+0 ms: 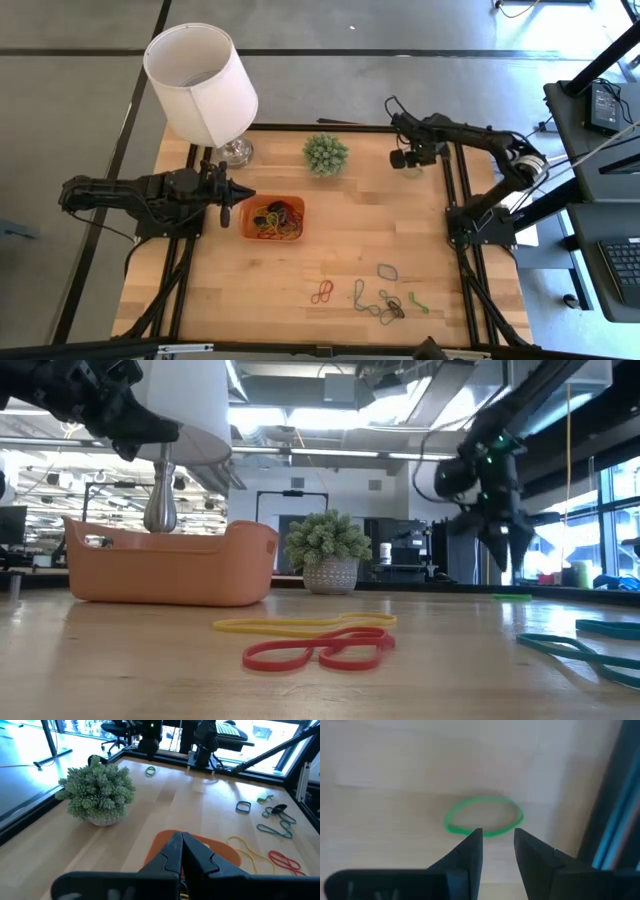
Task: Pick and place rubber bands into bin
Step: Put the green rubber band into the orange bin
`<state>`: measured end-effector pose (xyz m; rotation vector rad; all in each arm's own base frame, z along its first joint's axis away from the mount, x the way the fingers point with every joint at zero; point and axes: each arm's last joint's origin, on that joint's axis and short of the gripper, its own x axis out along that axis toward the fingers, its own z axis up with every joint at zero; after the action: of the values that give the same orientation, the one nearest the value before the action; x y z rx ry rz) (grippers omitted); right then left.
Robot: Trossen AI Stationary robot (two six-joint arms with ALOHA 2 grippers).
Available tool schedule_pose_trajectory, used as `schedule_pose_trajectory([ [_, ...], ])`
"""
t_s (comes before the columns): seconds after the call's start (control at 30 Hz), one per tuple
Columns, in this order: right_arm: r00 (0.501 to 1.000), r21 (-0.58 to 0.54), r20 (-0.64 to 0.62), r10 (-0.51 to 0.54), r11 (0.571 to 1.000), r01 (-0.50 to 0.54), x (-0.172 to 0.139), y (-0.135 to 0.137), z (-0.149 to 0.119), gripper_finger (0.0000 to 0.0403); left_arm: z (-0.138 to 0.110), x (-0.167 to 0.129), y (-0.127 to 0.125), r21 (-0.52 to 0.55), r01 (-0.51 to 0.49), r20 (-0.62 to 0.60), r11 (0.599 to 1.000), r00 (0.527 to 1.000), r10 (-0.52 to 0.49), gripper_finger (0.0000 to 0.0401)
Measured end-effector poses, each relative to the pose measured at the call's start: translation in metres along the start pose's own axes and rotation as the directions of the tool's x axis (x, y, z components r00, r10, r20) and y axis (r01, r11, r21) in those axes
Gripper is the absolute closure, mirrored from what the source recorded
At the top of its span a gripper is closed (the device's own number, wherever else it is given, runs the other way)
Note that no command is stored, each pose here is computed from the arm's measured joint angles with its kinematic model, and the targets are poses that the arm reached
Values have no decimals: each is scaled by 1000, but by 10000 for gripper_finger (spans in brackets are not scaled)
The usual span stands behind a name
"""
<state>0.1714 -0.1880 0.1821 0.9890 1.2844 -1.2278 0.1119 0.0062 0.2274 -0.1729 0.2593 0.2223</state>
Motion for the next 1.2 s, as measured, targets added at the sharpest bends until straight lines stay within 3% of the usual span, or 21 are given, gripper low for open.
schedule_pose_trajectory([
  [0.17, 998, 38, -44, 36, 999, -35, 28, -15, -4, 288, 0, 0, 0, 0, -1, -1, 1000, 1000, 1, 400],
  [0.47, 999, 90, -11, 47, 995, -46, 56, -29, -13, 291, 0, 0, 1, 1, -25, 4, 1000, 1000, 25, 399],
  [0.57, 999, 91, -9, 51, 995, -50, 60, -30, -16, 319, 0, 0, 1, 1, -40, 7, 999, 999, 40, 400],
  [0.7, 999, 78, -5, 45, 996, -45, 60, -31, -17, 388, 0, 0, 1, 2, -47, 8, 999, 999, 47, 400],
  [0.93, 996, 41, 43, 83, 996, -85, 46, -28, -24, 400, 0, 0, 1, 4, -46, 7, 999, 999, 46, 399],
  [1.2, 953, 45, 189, 236, 968, -248, -4, -18, -54, 401, 0, 0, 1, 4, -29, 4, 1000, 1000, 29, 399],
])
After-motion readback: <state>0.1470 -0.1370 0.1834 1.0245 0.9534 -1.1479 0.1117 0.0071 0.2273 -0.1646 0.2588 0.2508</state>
